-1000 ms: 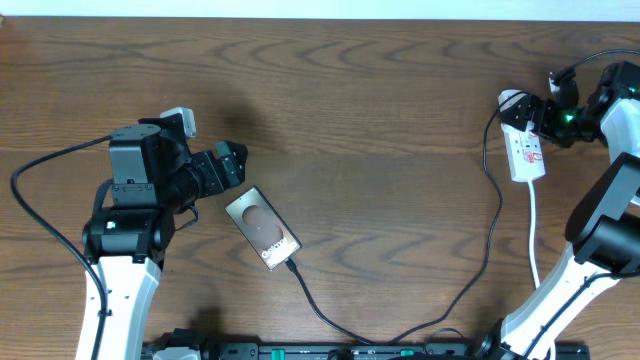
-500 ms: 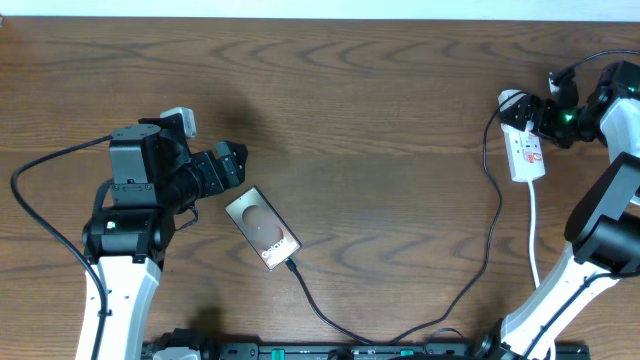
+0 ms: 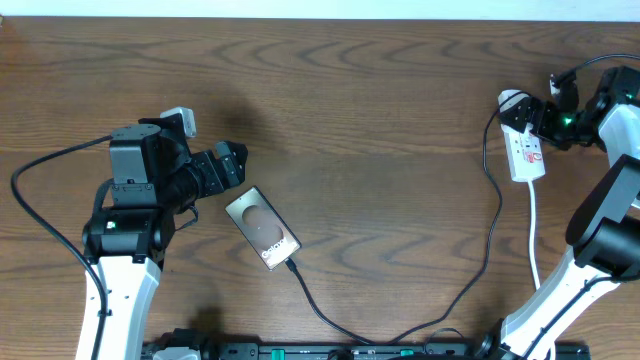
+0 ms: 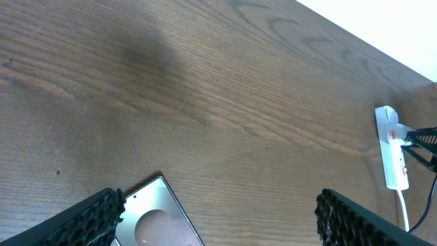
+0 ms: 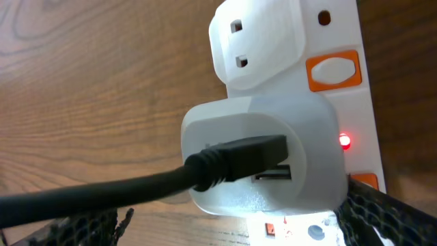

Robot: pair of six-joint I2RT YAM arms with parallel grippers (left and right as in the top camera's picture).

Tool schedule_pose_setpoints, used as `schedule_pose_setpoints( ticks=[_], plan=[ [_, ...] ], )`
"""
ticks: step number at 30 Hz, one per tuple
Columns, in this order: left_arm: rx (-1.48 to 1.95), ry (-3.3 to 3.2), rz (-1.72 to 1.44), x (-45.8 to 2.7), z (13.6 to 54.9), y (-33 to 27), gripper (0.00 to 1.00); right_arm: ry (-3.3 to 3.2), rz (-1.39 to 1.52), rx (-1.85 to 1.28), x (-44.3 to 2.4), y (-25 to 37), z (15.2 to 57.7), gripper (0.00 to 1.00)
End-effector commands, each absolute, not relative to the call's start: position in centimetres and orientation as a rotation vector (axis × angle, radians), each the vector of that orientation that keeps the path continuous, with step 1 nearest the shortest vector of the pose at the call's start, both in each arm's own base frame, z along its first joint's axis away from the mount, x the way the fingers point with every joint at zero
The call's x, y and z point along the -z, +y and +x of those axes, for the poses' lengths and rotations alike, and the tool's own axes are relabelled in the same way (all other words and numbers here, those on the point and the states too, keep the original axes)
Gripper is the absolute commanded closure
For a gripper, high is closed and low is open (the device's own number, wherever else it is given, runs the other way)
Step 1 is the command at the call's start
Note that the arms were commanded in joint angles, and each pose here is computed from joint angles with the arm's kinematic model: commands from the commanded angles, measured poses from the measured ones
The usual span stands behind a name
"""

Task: Plug charger to phone and switch on socket
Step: 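Press down on the orange switch beside the charger with the right gripper, then lift the right gripper off the power strip and move it right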

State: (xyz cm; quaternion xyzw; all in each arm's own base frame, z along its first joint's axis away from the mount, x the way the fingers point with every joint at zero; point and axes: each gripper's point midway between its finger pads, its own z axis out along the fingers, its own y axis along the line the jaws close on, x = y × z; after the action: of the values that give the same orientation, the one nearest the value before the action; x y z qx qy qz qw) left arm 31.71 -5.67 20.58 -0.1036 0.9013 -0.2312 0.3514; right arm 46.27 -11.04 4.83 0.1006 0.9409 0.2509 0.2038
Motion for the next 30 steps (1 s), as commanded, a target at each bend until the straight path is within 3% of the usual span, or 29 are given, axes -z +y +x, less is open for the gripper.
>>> schedule_pose_setpoints(
  ticks=[1,15,30],
  plan=[
    [0.577,2.320,-0.248,-21.0,31.9,-5.4,0.08,2.720,0.385,-0.799,-2.9,-9.2,44.4,0.02],
    [0.577,2.320,-0.248,-21.0,31.9,-5.4,0.08,2.712,0.630,-0.370,-10.4,-16.0,41.9,0.01],
    [0.577,2.320,-0.248,-21.0,31.9,-5.4,0.08,2.579,0.567,-0.327,-24.6,-10.6,35.1,0.01]
  ],
)
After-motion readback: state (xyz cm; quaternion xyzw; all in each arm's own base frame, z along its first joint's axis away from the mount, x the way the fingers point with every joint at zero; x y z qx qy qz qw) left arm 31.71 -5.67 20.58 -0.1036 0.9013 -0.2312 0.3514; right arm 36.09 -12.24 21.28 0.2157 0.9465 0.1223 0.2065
